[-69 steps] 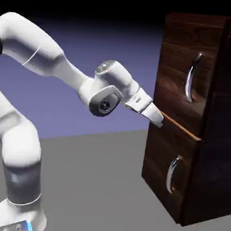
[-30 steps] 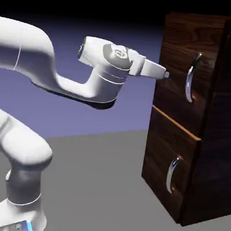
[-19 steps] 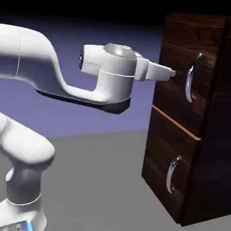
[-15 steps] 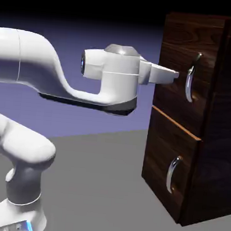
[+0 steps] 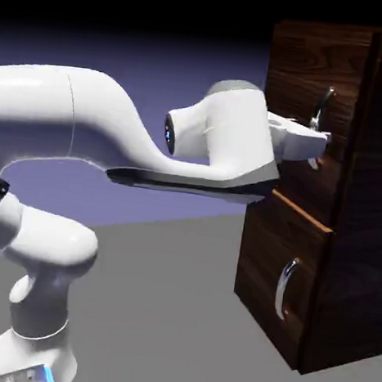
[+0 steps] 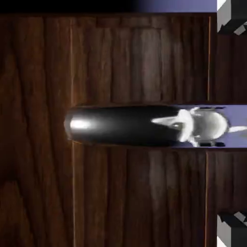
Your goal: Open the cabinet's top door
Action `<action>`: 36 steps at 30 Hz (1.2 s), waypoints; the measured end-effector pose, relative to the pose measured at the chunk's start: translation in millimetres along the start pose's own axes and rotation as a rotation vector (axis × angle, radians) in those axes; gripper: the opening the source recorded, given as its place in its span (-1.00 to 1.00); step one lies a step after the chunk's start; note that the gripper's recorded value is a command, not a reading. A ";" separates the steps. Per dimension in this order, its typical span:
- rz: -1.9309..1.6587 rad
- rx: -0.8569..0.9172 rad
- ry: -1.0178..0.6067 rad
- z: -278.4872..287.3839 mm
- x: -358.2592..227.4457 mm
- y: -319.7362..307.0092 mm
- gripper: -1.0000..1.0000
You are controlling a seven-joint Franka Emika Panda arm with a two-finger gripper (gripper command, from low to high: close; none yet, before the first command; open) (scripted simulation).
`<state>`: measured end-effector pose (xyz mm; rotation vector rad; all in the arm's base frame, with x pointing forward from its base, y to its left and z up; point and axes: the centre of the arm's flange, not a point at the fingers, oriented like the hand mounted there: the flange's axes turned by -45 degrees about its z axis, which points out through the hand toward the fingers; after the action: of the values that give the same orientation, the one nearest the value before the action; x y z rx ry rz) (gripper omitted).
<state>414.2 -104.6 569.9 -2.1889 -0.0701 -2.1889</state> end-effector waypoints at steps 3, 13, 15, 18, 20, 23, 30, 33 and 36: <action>-0.001 -0.039 0.000 -9.8 0.1 -5.8 -1.00; -0.001 -0.219 0.000 -51.5 0.1 -37.6 -1.00; -0.001 -0.254 0.000 -58.8 0.1 -44.5 -1.00; -0.001 -0.304 0.000 -69.0 0.1 -55.0 -1.00; -0.001 -0.336 0.000 -75.3 0.1 -62.0 -1.00; -0.001 -0.383 0.000 -83.9 0.1 -72.5 -1.00; -0.001 -0.513 0.000 -105.2 0.1 -103.7 -1.00; -0.001 -0.564 0.000 -112.5 0.1 -116.8 -1.00; -0.001 -0.616 0.000 -119.3 0.0 -130.5 -1.00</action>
<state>286.8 18.0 569.9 -2.4476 0.6928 -2.4480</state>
